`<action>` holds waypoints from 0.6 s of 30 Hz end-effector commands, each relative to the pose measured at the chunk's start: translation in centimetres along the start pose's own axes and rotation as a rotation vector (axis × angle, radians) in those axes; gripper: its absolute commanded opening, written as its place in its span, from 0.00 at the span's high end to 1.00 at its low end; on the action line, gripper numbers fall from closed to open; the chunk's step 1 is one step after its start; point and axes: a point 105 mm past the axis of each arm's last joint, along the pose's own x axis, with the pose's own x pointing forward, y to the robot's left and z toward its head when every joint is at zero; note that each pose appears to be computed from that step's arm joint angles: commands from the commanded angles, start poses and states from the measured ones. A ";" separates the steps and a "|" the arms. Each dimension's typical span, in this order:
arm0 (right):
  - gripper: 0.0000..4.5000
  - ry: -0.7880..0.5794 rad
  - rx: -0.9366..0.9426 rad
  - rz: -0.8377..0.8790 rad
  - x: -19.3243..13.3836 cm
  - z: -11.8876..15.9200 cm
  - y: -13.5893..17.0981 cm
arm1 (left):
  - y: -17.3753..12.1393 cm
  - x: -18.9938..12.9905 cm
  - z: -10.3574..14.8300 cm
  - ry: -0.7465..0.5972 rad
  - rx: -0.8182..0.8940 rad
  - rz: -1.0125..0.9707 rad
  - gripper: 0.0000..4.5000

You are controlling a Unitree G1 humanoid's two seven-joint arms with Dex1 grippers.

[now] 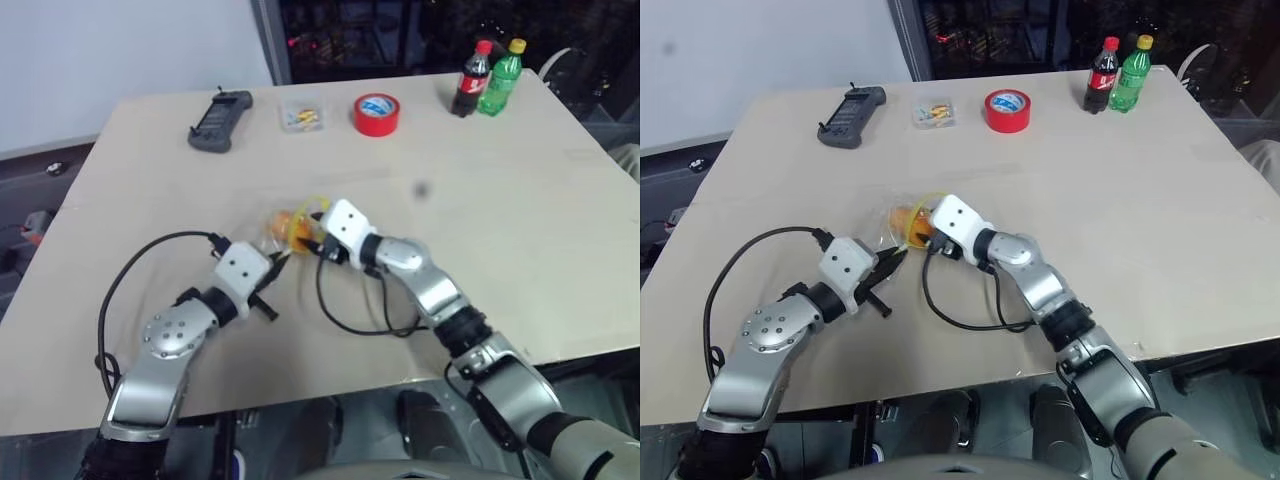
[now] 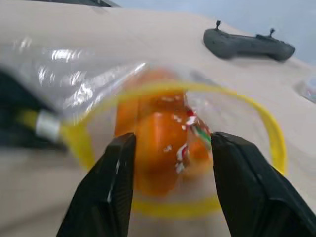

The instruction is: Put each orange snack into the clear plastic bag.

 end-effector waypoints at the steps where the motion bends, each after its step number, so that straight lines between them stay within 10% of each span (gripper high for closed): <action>1: 0.43 -0.067 -0.050 -0.038 -2.2 2.0 -1.5 | 1.4 -0.5 1.1 -0.091 -0.030 0.037 1.00; 18: 0.43 0.086 -0.530 -0.059 -0.3 -1.0 -3.8 | 1.9 -1.9 3.1 -0.213 -0.217 -0.078 1.00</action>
